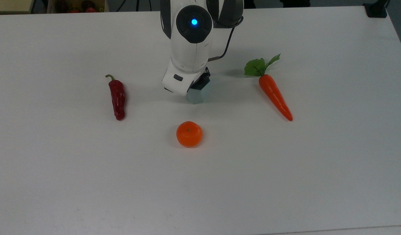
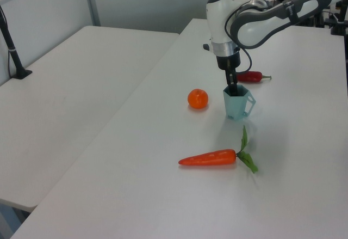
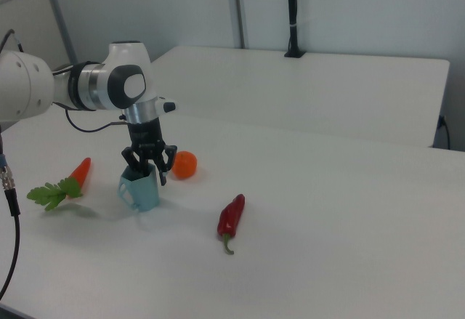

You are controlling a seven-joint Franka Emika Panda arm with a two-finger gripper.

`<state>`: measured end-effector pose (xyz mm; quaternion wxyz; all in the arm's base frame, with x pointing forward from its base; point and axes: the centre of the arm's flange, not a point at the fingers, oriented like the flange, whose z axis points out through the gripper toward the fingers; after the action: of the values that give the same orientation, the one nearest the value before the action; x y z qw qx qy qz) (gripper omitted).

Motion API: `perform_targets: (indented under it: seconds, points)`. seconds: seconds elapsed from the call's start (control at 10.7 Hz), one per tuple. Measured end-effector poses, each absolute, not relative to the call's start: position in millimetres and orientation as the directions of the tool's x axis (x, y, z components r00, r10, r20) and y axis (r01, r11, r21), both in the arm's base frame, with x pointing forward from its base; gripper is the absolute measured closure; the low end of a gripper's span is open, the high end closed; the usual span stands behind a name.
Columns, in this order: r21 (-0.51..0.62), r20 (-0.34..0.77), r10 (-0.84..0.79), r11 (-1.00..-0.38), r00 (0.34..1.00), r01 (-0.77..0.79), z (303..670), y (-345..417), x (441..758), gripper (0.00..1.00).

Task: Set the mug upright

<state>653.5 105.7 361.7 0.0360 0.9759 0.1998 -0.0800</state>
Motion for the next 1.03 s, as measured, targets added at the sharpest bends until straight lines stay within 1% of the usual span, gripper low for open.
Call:
perform_targets:
  seconds: [0.19,0.28,0.38,0.47,0.56,0.75,1.03]
  points:
    - [0.045,-0.15,0.378,-0.92,0.913,0.389,374,102,655,0.35]
    - [0.052,-0.127,0.376,-0.922,0.918,0.384,390,100,655,0.22]
    - [0.061,-0.101,0.367,-0.926,0.925,0.374,408,96,654,0.07]
    - [0.073,-0.067,0.332,-0.939,0.941,0.336,432,89,652,0.01]
    - [0.084,-0.038,0.273,-0.958,0.961,0.275,457,80,647,0.0]
    - [0.099,-0.015,0.166,-0.981,0.986,0.166,509,60,628,0.0]
    - [0.113,0.004,0.083,-0.99,0.997,0.082,575,29,592,0.0]
